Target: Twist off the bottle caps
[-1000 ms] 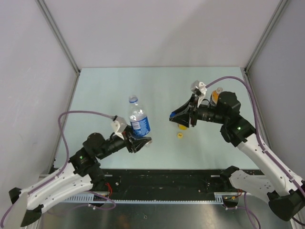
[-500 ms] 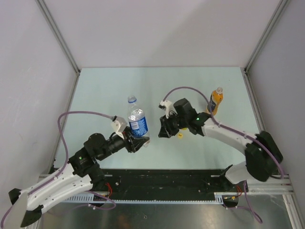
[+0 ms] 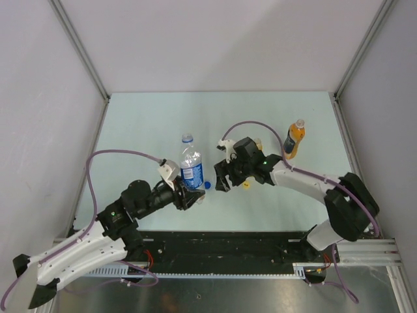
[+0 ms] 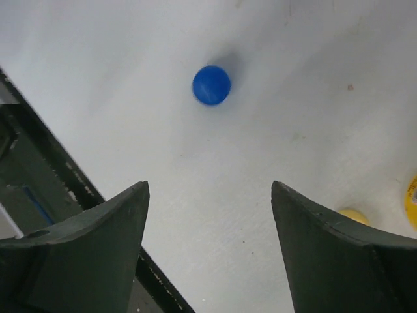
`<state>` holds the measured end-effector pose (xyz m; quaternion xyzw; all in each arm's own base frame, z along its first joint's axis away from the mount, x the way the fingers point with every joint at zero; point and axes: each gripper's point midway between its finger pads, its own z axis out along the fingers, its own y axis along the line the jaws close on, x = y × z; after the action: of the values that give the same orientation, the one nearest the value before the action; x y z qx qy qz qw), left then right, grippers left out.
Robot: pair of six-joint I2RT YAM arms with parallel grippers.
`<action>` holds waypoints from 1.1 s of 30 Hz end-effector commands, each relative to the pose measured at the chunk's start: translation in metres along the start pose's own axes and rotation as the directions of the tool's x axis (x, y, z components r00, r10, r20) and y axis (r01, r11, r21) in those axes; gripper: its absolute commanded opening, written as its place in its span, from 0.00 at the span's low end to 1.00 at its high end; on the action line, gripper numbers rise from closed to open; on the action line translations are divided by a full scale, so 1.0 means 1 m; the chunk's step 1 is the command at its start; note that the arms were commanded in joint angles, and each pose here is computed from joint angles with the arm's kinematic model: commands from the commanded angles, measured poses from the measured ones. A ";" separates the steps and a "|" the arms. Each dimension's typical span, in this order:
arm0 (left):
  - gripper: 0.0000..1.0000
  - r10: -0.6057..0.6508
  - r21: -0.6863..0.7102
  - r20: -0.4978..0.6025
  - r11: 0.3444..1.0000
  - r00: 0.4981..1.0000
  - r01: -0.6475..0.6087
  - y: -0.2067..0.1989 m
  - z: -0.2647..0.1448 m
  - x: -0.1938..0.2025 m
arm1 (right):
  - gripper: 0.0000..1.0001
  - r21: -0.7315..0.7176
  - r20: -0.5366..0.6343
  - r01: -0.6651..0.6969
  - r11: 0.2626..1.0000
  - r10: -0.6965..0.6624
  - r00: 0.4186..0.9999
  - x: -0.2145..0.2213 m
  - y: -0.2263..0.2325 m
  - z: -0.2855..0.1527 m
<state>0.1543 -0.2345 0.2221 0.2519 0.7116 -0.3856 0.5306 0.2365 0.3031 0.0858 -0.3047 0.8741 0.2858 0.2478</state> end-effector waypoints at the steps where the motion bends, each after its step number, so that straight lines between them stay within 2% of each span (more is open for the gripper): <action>1: 0.17 -0.002 0.012 0.072 1.000 0.997 0.002 -0.008 -0.006 -0.032 | 0.83 -0.098 0.189 0.081 0.992 -0.061 0.980 -0.046 0.037 -0.046; 6: 0.18 0.004 0.034 0.065 0.999 0.998 -0.006 -0.013 -0.005 -0.036 | 0.97 -0.177 0.399 0.175 0.968 -0.092 0.912 -0.083 0.075 -0.114; 9: 0.18 0.008 0.067 0.045 0.998 0.999 -0.011 -0.019 -0.003 -0.035 | 0.99 -0.231 0.541 0.249 0.941 -0.088 0.836 -0.106 0.096 -0.164; 13: 0.22 0.022 0.153 0.005 0.988 1.000 -0.023 -0.034 0.001 -0.032 | 0.99 -0.325 0.665 0.346 0.880 -0.047 0.746 -0.126 0.124 -0.216; 19: 0.31 0.065 0.342 -0.056 0.939 0.996 -0.042 -0.068 0.002 -0.031 | 0.99 -0.425 0.714 0.375 0.824 0.051 0.698 -0.147 0.141 -0.244; 25: 0.33 0.085 0.428 -0.128 0.903 0.988 -0.022 -0.085 0.010 -0.020 | 0.96 -0.490 0.720 0.391 0.779 0.108 0.686 -0.163 0.150 -0.248; 28: 0.35 0.097 0.443 -0.142 0.896 0.985 -0.025 -0.090 0.013 -0.016 | 0.92 -0.512 0.710 0.385 0.768 0.125 0.693 -0.166 0.152 -0.246; 30: 0.36 0.102 0.444 -0.147 0.895 0.984 -0.026 -0.091 0.014 -0.015 | 0.85 -0.524 0.702 0.386 0.760 0.128 0.700 -0.166 0.153 -0.246; 31: 0.37 0.103 0.442 -0.149 0.896 0.983 -0.027 -0.091 0.015 -0.014 | 0.77 -0.527 0.700 0.388 0.756 0.127 0.703 -0.165 0.154 -0.246; 33: 0.39 0.106 0.437 -0.146 0.899 0.984 -0.032 -0.091 0.015 -0.014 | 0.52 -0.534 0.692 0.386 0.752 0.126 0.711 -0.163 0.154 -0.244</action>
<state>0.1005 -0.2933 0.2289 0.4033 0.6772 -0.4793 0.3860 0.1936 0.3110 0.3830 -0.2878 0.5788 0.6205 0.4441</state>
